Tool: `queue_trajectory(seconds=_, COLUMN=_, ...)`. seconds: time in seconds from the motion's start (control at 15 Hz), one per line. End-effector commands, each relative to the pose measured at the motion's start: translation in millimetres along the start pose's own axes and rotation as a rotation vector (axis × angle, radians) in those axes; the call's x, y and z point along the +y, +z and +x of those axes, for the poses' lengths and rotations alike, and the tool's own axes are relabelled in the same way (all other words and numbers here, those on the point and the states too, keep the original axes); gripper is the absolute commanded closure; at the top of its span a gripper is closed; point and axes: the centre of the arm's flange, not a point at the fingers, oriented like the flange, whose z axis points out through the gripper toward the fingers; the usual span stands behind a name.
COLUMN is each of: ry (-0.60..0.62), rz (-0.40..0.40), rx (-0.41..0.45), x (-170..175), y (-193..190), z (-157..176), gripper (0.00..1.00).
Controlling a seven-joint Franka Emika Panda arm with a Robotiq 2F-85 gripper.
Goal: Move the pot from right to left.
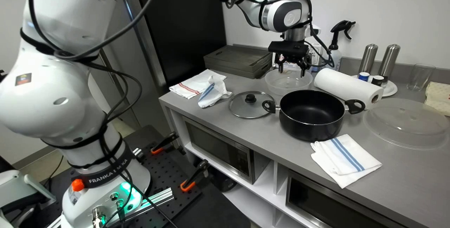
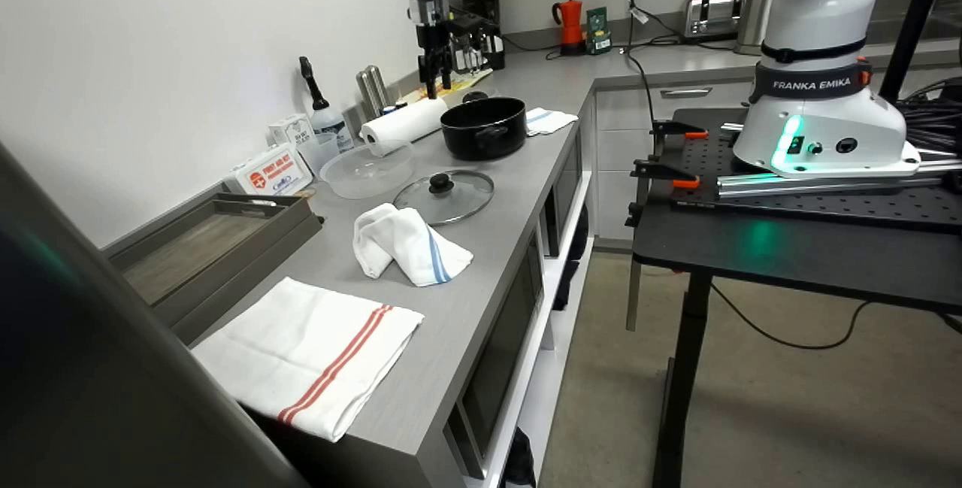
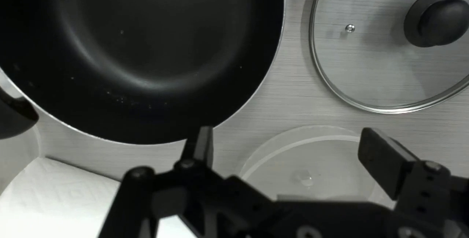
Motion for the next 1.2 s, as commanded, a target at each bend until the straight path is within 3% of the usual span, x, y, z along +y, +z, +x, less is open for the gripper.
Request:
queue_trajectory(seconds=0.0, ry=0.056, rz=-0.043, rx=-0.032, x=2, y=33, z=26, gripper=0.00)
queue_trajectory(seconds=0.4, ry=0.113, rz=-0.088, rx=-0.057, x=10, y=64, z=25, gripper=0.00)
queue_trajectory(seconds=1.07, ry=0.126, rz=-0.084, rx=-0.108, x=6, y=103, z=18, gripper=0.00)
queue_trajectory(seconds=1.13, ry=0.122, rz=-0.082, rx=-0.110, x=4, y=105, z=18, gripper=0.21)
